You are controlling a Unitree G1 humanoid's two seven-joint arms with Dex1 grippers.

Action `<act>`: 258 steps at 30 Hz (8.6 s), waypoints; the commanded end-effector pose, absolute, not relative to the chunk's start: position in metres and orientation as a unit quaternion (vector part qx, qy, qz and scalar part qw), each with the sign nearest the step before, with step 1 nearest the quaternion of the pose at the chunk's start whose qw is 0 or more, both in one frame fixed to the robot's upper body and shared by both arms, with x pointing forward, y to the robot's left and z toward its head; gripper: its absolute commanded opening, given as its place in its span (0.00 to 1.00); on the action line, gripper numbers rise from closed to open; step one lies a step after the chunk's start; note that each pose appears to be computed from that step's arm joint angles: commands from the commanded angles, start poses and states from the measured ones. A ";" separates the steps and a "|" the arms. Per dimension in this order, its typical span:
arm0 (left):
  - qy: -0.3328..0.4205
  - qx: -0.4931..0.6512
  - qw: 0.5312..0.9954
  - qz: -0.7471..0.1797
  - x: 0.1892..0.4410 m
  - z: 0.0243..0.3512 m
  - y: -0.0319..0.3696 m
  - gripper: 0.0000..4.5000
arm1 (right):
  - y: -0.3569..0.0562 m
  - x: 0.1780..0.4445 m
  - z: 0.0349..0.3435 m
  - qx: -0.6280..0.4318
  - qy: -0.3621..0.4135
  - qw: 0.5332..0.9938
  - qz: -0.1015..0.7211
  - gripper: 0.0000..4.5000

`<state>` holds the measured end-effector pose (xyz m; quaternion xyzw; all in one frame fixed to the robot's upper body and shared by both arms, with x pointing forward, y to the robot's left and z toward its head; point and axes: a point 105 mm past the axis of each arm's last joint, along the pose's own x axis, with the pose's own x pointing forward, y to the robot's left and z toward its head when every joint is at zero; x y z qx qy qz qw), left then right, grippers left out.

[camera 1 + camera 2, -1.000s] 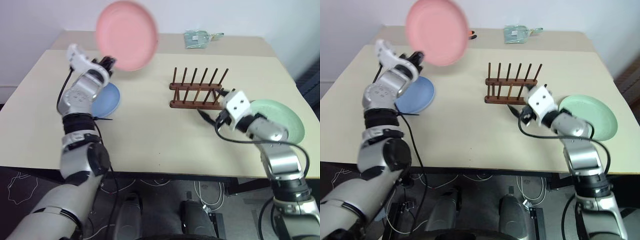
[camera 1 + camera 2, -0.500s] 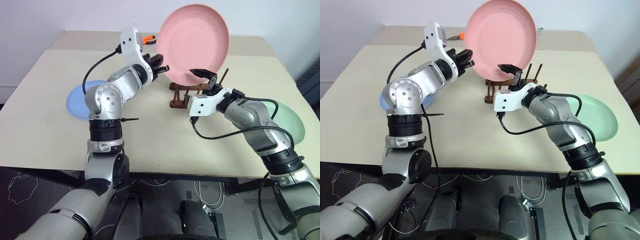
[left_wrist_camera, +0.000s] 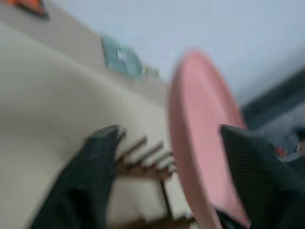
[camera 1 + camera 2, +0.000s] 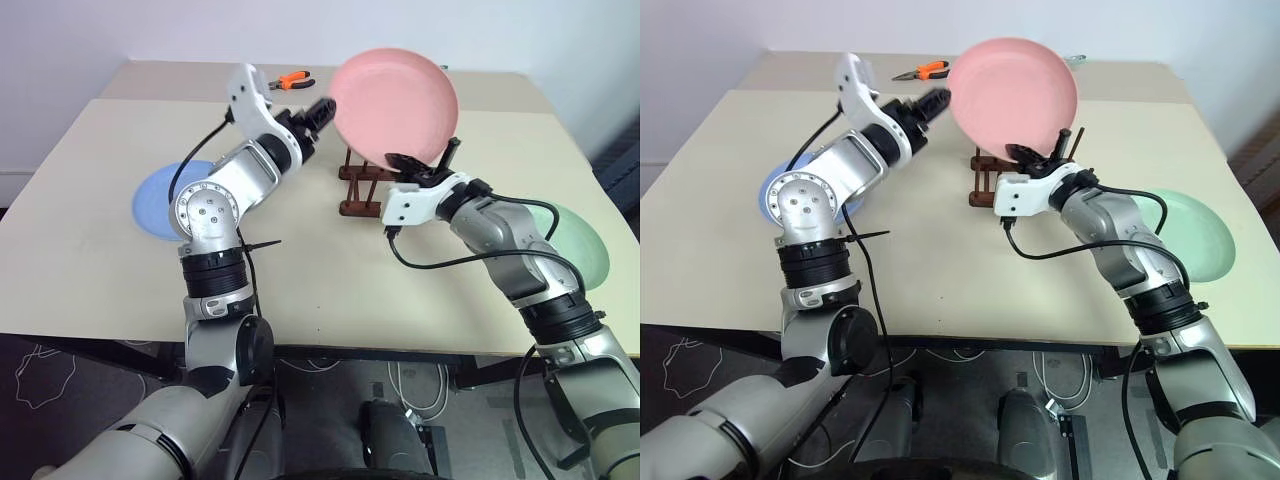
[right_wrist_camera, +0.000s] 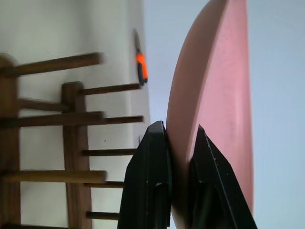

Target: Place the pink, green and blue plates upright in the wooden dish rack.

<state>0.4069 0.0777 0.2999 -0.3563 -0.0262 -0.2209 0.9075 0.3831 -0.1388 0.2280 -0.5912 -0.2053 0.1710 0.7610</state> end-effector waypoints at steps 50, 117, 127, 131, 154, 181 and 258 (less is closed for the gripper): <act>-0.055 0.088 0.808 -0.580 0.301 0.180 0.025 0.92 | -0.326 0.327 0.238 -0.034 -0.097 0.994 0.043 0.99; -0.062 0.116 0.878 -0.461 0.327 0.170 0.095 0.92 | -0.139 0.387 0.306 0.291 -0.105 0.916 0.257 0.16; -0.047 0.077 0.888 -0.451 0.328 0.172 0.100 1.00 | -0.152 0.395 0.327 0.106 -0.180 0.953 0.218 0.99; -0.069 0.076 0.914 -0.393 0.341 0.181 0.114 1.00 | -0.176 0.395 0.344 0.024 -0.231 0.961 0.148 0.99; 0.096 -0.408 0.886 0.197 0.381 0.139 0.285 1.00 | -0.058 0.304 0.239 -0.294 -0.214 0.812 0.457 0.99; -0.049 -0.170 0.963 -0.201 0.376 0.277 0.131 0.00 | -0.034 0.352 0.221 -0.522 -0.229 0.753 0.329 0.59; -0.004 0.204 0.931 -0.304 0.323 0.132 0.183 0.88 | -0.227 0.306 0.192 -0.156 0.027 0.932 0.325 0.98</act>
